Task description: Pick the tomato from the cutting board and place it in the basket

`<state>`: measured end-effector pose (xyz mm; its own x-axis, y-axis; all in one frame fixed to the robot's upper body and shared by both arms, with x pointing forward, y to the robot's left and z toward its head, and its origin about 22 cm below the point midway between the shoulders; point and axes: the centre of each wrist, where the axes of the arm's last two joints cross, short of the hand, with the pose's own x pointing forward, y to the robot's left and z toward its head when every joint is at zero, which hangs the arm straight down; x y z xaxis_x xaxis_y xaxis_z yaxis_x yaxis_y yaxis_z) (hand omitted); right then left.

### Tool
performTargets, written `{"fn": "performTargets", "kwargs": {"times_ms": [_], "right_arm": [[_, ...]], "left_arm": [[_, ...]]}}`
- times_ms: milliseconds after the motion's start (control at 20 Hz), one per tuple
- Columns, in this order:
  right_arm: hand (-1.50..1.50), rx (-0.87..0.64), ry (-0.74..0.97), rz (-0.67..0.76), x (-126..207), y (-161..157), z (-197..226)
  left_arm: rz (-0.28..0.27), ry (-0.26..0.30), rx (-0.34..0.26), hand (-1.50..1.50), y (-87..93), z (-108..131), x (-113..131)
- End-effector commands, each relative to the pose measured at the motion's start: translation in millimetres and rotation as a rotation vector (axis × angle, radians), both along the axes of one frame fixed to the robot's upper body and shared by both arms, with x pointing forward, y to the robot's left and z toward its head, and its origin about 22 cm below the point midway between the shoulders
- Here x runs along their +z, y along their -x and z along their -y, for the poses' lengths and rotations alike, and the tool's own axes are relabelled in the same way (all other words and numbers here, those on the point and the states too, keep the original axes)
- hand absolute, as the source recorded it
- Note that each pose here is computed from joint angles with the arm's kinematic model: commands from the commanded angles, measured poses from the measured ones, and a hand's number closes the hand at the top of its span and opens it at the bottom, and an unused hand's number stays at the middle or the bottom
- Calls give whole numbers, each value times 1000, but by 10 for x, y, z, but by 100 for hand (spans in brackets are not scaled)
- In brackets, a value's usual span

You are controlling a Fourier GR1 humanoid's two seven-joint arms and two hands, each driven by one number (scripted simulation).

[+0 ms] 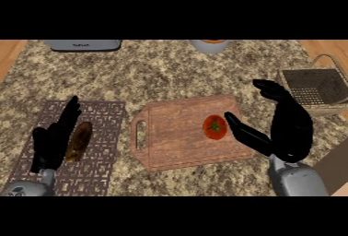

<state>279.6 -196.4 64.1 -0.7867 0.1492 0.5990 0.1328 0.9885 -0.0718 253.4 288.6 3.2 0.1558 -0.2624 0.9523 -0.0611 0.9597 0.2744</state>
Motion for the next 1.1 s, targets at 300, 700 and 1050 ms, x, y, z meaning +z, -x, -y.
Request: {"fn": "performTargets", "kwargs": {"times_ms": [300, 700, 1050], "right_arm": [[-150, -565, 345, -241, -763, 683, 241], [-150, -433, 711, -627, -763, 1339, 448], [-150, -421, 725, -762, -53, 1715, -74]], "left_arm": [[-71, -56, 48, 0, -145, -209, 128], [-61, -46, 9, 0, -215, -32, 182], [-58, -38, 4, 0, -346, 71, 219]]}}
